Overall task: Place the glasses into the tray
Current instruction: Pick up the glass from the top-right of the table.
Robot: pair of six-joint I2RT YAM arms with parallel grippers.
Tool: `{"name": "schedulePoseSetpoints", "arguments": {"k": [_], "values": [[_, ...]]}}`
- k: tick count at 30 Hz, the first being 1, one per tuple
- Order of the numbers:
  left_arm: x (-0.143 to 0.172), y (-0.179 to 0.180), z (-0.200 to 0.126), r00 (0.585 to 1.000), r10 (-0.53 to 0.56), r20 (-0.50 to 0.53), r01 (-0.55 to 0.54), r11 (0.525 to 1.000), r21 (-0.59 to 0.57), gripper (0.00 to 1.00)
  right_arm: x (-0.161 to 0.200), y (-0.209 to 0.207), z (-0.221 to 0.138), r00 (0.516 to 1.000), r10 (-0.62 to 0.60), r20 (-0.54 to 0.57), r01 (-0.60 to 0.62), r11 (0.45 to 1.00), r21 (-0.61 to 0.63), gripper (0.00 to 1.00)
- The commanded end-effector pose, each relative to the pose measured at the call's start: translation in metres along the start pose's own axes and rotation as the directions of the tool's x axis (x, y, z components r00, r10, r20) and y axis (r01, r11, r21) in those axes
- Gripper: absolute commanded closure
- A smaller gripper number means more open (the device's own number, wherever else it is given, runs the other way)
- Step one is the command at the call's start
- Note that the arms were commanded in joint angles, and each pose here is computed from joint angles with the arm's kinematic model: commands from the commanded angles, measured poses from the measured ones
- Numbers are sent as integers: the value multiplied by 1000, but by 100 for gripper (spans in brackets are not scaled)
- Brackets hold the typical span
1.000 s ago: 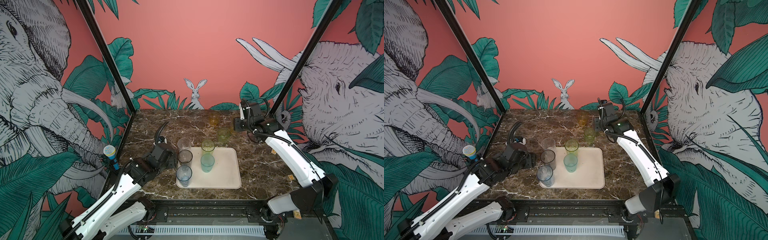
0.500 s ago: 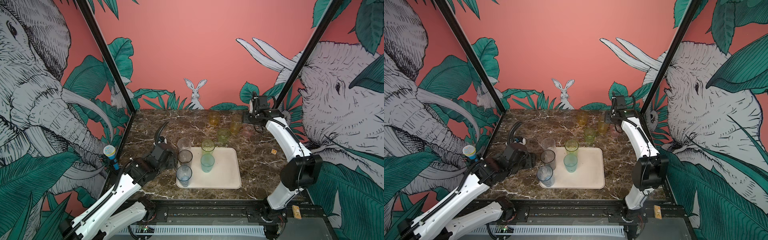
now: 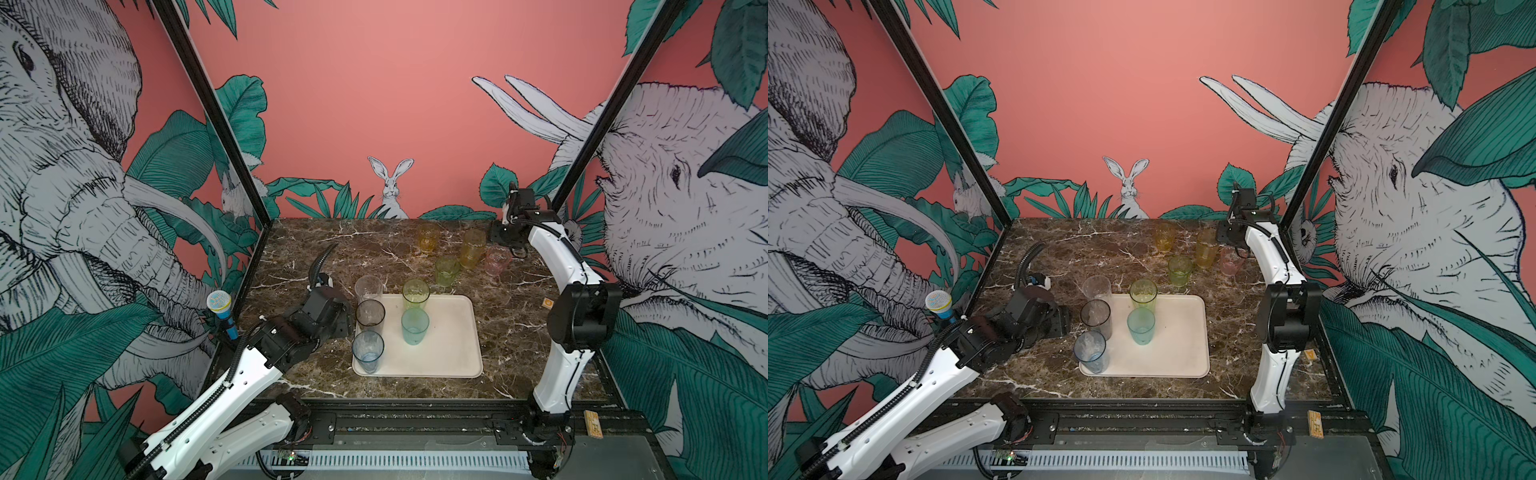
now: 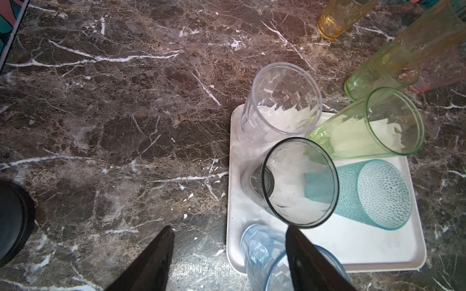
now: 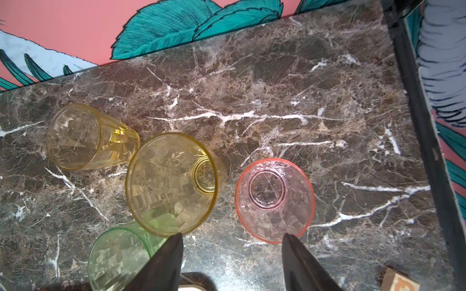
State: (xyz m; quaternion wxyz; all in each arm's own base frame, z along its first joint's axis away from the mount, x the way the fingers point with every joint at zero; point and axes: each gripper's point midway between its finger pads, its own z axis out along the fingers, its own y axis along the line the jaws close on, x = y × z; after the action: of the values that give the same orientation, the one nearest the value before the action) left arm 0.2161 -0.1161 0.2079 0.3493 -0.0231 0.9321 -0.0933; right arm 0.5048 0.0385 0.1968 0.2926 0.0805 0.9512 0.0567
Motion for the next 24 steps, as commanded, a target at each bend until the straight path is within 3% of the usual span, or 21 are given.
{"name": "schedulePoseSetpoints", "arguments": {"k": [1,24], "values": [[-3,6,-6,1000,-3,8,3,1000,-22,29,-2,3,3,999,25,-25,-26,999,-32,36],[-3,11,-11,1000,1,14,0,999,-35,29,2,5,49,989,41,-143,-46,998,-33,56]]}}
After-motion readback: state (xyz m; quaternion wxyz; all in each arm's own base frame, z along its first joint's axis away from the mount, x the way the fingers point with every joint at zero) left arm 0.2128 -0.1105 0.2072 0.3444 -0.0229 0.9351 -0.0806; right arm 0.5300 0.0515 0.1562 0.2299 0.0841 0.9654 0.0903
